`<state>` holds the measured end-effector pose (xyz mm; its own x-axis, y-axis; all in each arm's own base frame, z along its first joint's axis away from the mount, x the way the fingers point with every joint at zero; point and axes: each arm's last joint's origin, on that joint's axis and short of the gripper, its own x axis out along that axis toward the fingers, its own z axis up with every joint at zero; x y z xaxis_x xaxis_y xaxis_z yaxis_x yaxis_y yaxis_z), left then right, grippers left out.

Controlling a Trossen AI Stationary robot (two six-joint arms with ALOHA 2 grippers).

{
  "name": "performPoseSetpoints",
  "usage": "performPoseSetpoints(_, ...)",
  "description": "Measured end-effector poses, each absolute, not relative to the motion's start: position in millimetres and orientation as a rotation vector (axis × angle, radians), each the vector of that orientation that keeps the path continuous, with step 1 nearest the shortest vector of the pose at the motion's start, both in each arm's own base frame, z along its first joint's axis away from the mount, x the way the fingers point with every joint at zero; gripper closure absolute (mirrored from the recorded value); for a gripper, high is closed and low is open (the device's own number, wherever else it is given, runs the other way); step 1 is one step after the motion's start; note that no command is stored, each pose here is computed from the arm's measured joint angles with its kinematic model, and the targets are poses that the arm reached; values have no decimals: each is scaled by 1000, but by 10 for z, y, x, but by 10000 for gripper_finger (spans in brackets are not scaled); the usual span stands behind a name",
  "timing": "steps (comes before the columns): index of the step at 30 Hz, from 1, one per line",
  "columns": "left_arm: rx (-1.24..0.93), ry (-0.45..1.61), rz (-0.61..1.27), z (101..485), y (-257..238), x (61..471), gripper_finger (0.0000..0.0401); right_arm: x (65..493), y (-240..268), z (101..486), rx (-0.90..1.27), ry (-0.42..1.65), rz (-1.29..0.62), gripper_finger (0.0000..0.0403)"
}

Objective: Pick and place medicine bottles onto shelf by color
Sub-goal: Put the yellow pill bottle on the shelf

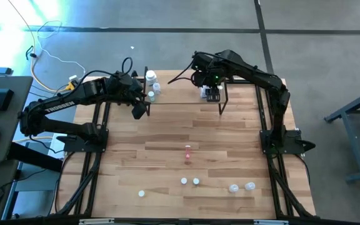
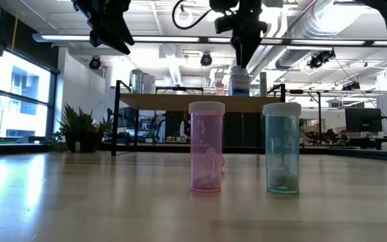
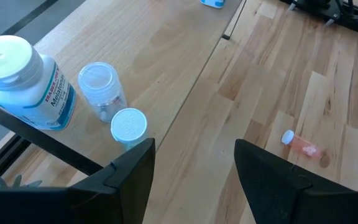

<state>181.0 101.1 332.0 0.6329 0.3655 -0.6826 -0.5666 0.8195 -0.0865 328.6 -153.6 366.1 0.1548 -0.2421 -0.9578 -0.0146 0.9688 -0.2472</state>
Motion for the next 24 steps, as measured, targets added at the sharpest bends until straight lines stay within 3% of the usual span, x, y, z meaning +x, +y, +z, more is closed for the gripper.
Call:
performPoseSetpoints(12,-349,693,540,3321,975,1830,192,3070,-1438,3954,-193,1314,-232,171)
performPoseSetpoints(24,-370,832,363,3238,491,1925,192,2751,-1290,4304,-31,1160,-389,171)
